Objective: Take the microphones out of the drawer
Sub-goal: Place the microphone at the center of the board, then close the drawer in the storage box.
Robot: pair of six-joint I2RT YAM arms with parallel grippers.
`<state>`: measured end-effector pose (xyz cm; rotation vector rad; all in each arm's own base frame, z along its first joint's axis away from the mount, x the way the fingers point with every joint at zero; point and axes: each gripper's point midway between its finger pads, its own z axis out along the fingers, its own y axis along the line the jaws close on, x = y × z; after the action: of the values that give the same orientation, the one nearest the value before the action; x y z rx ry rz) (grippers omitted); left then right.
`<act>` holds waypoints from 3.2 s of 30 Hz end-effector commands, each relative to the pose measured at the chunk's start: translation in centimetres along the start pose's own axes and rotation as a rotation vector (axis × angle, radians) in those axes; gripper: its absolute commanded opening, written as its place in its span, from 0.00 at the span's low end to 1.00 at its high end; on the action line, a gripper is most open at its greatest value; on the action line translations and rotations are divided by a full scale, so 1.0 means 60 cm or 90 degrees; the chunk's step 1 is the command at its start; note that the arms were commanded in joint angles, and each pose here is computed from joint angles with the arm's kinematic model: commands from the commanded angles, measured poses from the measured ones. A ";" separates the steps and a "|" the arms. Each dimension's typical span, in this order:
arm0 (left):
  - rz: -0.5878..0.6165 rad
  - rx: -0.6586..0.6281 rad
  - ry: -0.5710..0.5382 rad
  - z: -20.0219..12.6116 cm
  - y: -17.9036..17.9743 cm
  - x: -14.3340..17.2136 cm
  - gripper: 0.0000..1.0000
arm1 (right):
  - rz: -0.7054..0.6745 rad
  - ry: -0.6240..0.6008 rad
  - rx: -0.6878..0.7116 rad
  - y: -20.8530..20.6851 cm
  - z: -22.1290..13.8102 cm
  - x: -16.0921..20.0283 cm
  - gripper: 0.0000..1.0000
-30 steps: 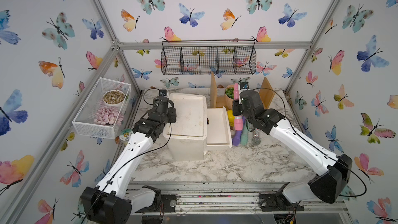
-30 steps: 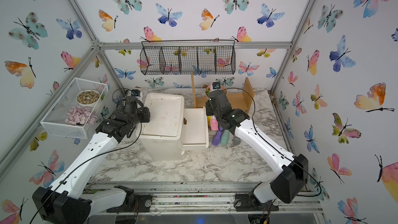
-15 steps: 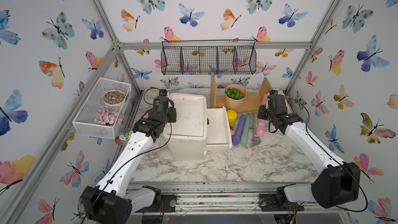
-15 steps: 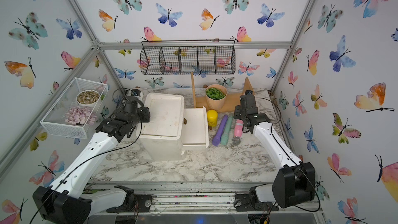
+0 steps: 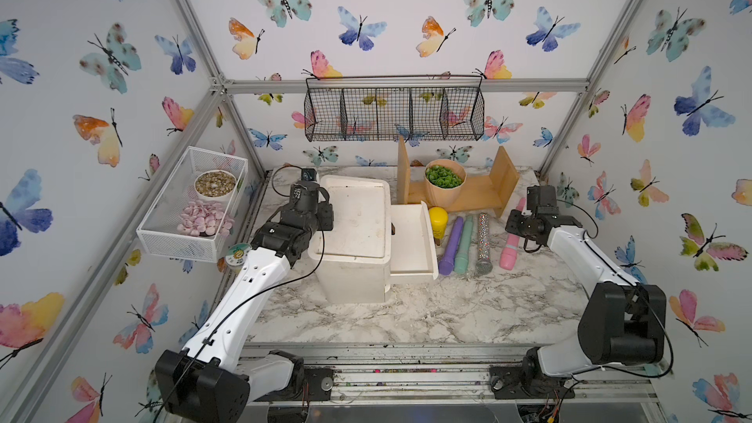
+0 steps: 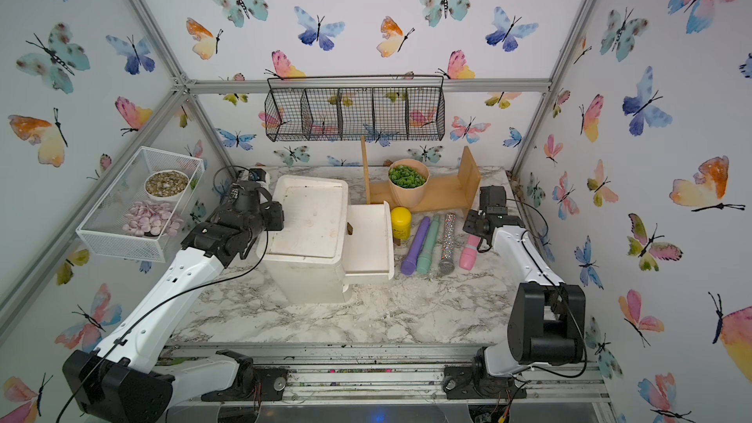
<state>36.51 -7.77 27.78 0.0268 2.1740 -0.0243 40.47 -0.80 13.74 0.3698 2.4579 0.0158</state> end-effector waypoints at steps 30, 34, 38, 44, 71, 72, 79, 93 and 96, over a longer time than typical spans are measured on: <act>0.029 -0.016 0.069 0.040 0.001 0.048 0.00 | -0.019 0.229 -0.118 0.059 0.137 0.107 0.29; 0.029 -0.014 0.070 0.041 0.000 0.049 0.00 | 0.019 0.253 -0.127 0.067 0.141 0.118 0.35; 0.029 -0.016 0.068 0.038 0.002 0.046 0.00 | 0.048 0.261 -0.151 0.080 0.137 0.117 0.41; 0.030 -0.018 0.065 0.036 0.003 0.046 0.00 | 0.052 0.246 -0.154 0.084 0.122 0.095 0.47; 0.027 -0.007 0.067 0.036 -0.002 0.046 0.00 | 0.054 0.178 -0.581 0.230 -0.082 0.049 0.02; 0.027 -0.008 0.066 0.034 -0.001 0.046 0.00 | 0.058 0.183 -0.599 0.234 -0.085 0.054 0.01; 0.025 -0.005 0.070 0.038 -0.003 0.048 0.00 | 0.072 0.206 -0.669 0.247 -0.099 0.089 0.01; 0.021 0.000 0.076 0.040 -0.008 0.051 0.00 | 0.042 0.263 -0.716 0.326 -0.098 0.147 0.01; 0.020 0.001 0.075 0.040 -0.008 0.049 0.00 | 0.033 0.268 -0.726 0.344 -0.100 0.150 0.01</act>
<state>36.73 -7.88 27.71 0.0287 2.1800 -0.0238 35.04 20.91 14.47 -0.0629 2.3958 1.5088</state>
